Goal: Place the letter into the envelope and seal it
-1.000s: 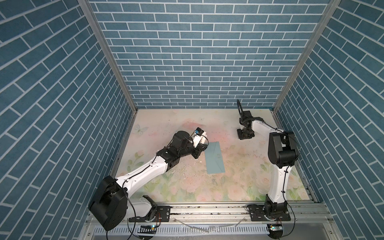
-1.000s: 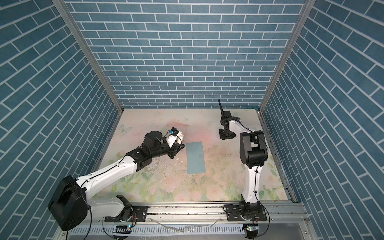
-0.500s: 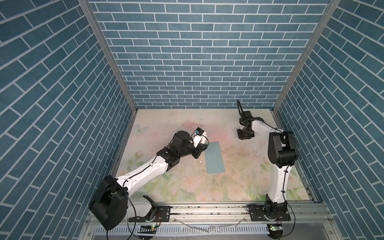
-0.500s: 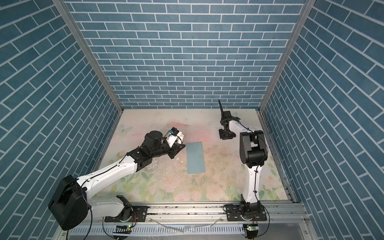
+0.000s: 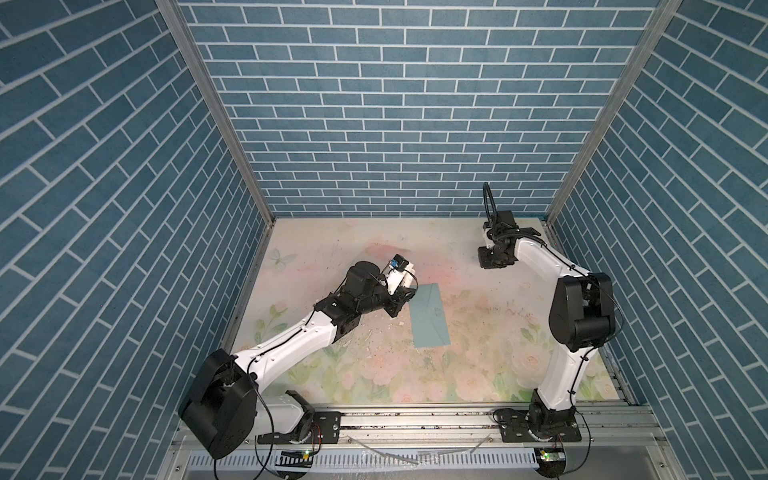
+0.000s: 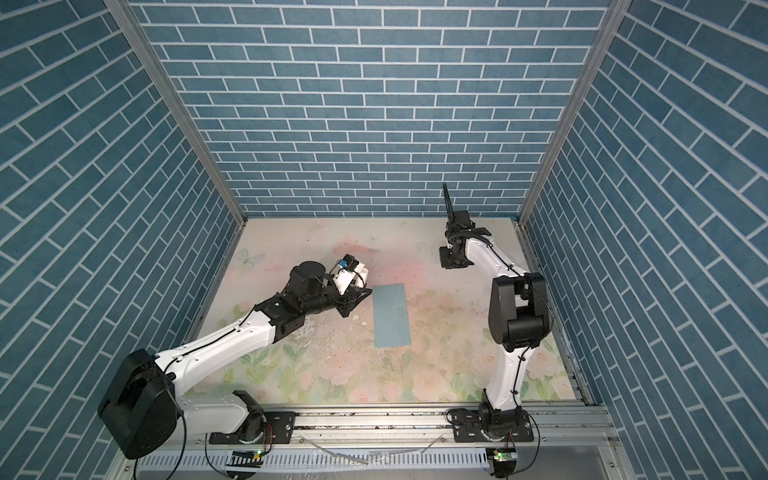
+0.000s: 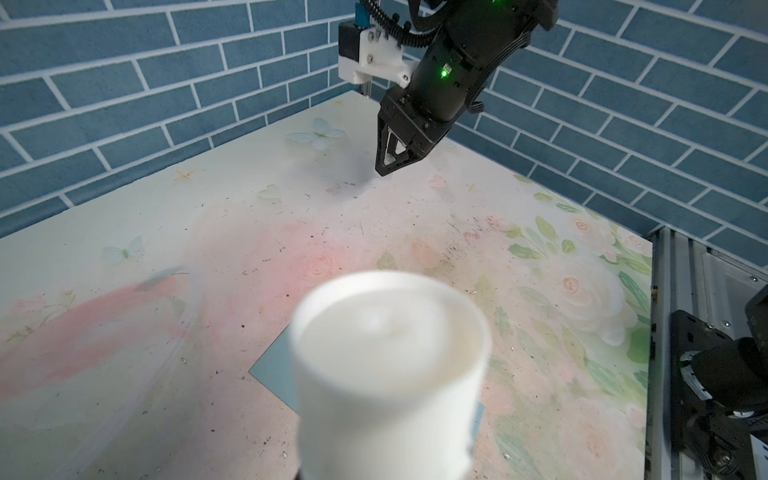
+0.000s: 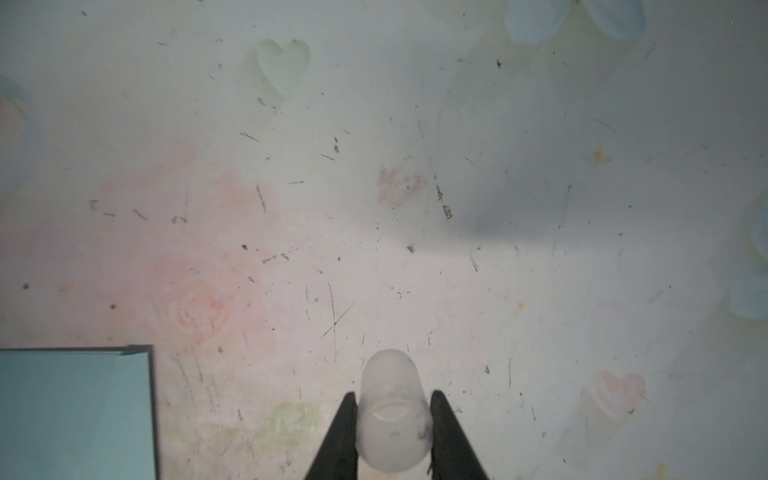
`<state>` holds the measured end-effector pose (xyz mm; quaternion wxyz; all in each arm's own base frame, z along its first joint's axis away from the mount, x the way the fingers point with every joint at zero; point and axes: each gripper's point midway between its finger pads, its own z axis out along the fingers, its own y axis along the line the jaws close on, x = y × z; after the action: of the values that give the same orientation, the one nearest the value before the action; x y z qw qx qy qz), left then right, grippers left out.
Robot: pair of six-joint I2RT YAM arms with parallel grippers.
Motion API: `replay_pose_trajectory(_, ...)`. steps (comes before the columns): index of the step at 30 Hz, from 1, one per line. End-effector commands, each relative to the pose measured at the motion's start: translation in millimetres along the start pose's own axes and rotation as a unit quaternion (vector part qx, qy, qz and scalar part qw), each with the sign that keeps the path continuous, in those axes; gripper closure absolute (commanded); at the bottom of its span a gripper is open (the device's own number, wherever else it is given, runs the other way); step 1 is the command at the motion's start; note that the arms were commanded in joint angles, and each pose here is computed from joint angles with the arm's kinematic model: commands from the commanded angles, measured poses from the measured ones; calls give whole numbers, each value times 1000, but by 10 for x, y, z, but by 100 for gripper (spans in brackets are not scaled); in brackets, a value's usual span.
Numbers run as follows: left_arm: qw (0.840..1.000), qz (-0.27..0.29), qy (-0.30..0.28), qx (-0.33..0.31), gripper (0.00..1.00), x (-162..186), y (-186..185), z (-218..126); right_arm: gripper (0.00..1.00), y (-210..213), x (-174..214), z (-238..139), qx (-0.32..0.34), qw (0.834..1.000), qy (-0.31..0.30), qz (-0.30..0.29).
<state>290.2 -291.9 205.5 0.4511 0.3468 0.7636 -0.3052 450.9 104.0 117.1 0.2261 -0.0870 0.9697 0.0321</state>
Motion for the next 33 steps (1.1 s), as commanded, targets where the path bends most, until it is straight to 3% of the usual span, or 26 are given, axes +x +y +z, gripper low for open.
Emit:
replay_pose_trajectory(1,1000,9,-23,16,100,-119,-49,-4,90,123,91,-225,-39,999,-2,9)
replay_pose_trajectory(12,996,38,-47,59,100,-118,-198,-13,91,581,64,-1022,-174,983,-61,9)
replay_pose_trajectory(22,989,87,-53,107,100,-44,-372,-49,91,1228,224,-1874,-360,927,-99,-36)
replay_pose_trajectory(33,984,110,-43,136,100,21,-472,-77,91,1868,524,-2305,-465,876,-75,-107)
